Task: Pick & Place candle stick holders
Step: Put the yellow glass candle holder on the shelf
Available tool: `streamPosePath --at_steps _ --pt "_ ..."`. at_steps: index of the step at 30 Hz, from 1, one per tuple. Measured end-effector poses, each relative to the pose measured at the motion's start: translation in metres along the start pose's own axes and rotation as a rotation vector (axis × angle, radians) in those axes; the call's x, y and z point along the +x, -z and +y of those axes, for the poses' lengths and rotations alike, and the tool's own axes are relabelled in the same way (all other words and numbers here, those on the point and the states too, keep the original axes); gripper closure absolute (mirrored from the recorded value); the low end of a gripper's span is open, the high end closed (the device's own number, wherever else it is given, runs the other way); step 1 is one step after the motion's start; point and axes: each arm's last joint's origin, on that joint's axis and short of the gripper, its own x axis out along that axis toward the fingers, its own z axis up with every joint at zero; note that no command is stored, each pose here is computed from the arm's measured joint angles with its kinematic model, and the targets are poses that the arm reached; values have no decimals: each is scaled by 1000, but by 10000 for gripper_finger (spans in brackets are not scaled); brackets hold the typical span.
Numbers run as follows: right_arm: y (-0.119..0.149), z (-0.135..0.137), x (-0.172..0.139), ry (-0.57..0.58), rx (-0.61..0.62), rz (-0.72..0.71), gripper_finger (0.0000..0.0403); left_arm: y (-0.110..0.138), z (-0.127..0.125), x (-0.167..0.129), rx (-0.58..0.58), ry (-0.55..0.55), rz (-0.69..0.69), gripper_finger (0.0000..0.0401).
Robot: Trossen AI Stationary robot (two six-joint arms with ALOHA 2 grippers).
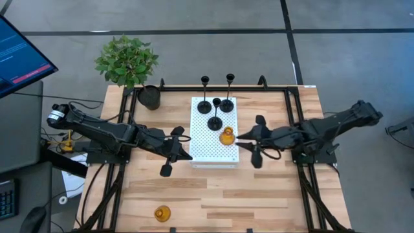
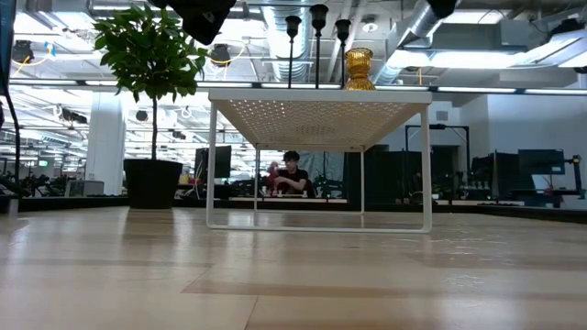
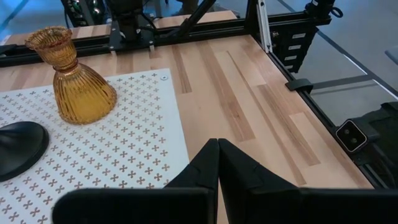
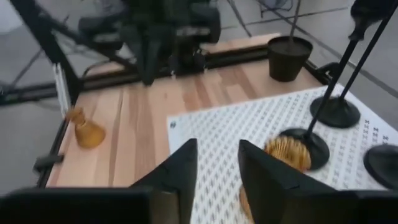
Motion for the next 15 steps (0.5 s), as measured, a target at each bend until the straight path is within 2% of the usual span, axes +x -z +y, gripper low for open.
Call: streamPosePath --at_steps 6,9,15 --pt "11 8 -20 -47 -74 80 382 -1 0 0 0 0 -14 394" --pt "19 15 -23 -70 -111 129 394 -1 -1 0 3 12 -15 394" --pt "36 34 -17 -68 -154 198 401 2 -18 -2 14 267 14 394"
